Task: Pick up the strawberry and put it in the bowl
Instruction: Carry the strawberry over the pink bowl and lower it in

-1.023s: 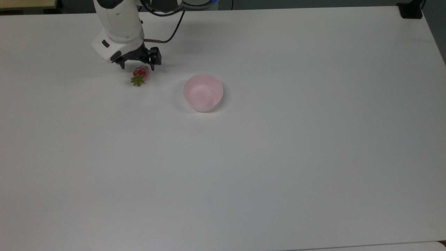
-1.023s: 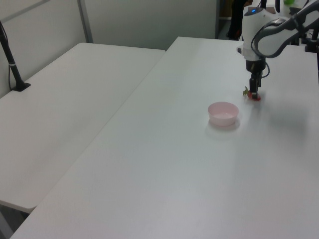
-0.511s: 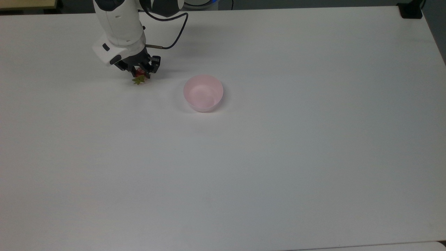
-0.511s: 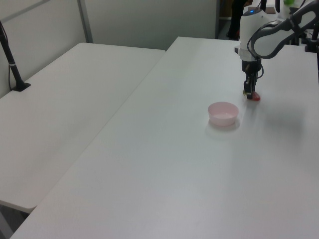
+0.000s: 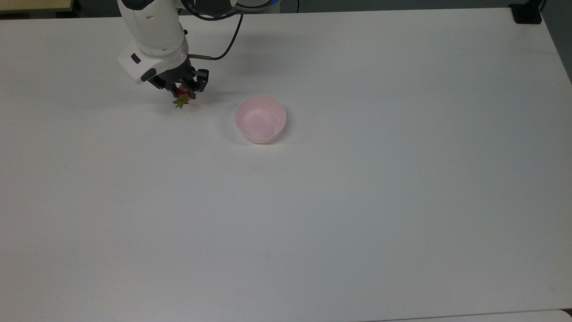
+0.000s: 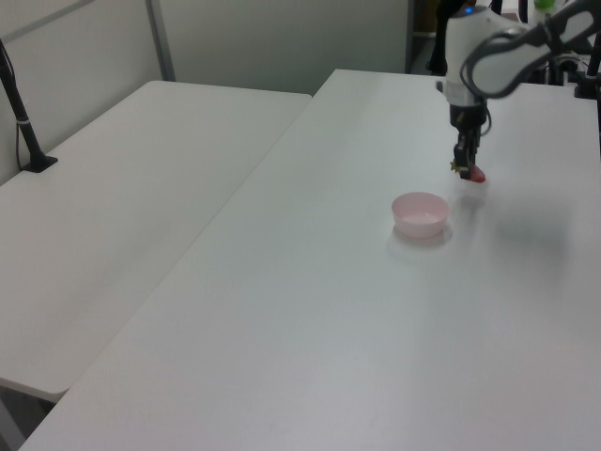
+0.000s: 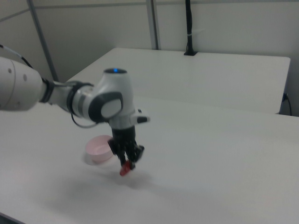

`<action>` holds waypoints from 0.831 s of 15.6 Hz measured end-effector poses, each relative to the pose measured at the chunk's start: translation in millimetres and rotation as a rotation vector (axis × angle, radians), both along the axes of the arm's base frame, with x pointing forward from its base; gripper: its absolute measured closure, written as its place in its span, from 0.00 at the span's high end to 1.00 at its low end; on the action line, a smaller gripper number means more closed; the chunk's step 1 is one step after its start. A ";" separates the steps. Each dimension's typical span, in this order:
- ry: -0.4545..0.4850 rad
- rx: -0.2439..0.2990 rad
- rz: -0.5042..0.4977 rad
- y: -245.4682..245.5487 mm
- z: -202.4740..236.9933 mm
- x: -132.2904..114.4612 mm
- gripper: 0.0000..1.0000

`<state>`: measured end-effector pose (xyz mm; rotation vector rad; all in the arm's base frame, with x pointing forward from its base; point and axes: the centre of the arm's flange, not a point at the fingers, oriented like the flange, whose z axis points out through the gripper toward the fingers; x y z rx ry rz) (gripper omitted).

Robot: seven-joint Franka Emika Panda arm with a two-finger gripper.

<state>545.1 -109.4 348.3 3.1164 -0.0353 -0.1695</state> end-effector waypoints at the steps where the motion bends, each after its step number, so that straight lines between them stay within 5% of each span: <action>1: -0.004 0.023 0.004 11.9 15.8 8.1 0.39; 6: -0.077 0.109 -0.009 75.0 65.1 31.8 0.39; 13: -0.069 0.125 -0.033 137.0 31.3 44.4 0.39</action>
